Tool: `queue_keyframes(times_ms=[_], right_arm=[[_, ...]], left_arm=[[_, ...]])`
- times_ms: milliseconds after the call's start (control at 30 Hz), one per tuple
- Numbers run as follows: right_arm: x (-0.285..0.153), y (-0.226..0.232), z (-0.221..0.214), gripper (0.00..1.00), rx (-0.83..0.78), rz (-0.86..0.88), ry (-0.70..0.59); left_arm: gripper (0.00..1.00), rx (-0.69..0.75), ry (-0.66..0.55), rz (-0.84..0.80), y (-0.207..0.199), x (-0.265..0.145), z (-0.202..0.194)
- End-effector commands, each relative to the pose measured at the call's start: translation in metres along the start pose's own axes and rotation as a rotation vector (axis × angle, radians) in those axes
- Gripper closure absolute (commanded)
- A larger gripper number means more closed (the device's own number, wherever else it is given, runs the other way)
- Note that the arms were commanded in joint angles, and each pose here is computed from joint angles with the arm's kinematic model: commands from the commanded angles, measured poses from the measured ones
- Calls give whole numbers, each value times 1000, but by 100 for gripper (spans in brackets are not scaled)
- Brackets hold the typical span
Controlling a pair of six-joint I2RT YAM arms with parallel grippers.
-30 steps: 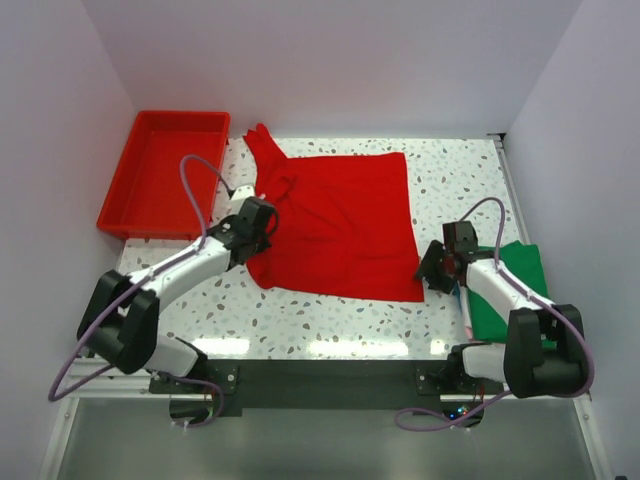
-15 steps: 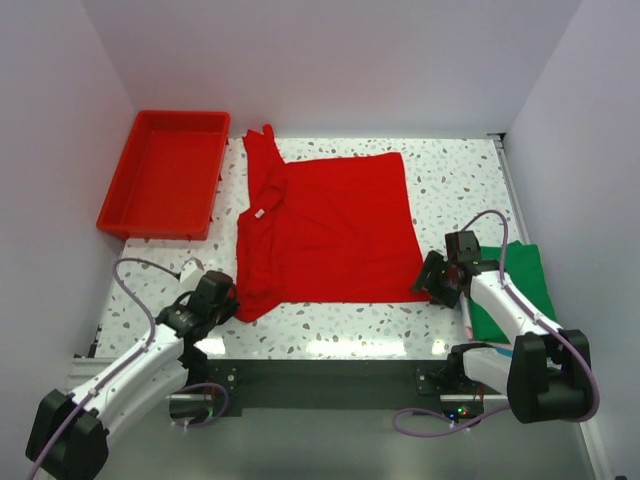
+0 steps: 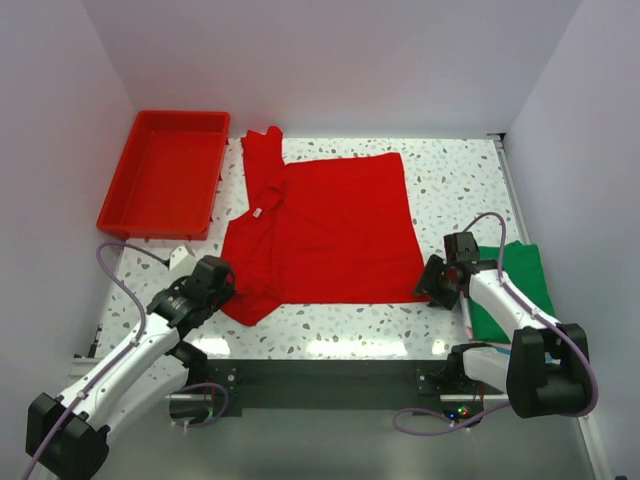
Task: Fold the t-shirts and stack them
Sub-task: Flatten the tshirt out
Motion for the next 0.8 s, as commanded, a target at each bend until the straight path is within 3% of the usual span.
queue_keyframes(times_ms=[0, 133, 300, 533, 667, 767], right_arm=[[5, -2, 0, 45, 10, -11, -15], [5, 0, 2, 46, 9, -1, -18], [3, 0, 4, 47, -4, 1, -27], [-4, 0, 7, 49, -22, 0, -60], [-3, 3, 9, 49, -23, 15, -61], [-1, 4, 10, 49, -25, 25, -56]], left_arm=[[56, 15, -125, 105, 4, -5, 22], [56, 53, -170, 41, -16, -6, 33], [58, 99, -124, 114, -14, 2, 26], [74, 32, -116, 99, -2, -11, 25], [74, -39, -117, 186, 17, -8, 19], [66, -101, -119, 192, 20, -2, 14]])
Point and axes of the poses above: each gripper's point midway between its finger pads, its own x axis out along the fingers, its own y axis along the line the jaws close on, z = x × y, the point moved 6 cm from there along -x, back along the fingers, and after that the axes turned 8 degrees about -x, right-handed, at the moved point
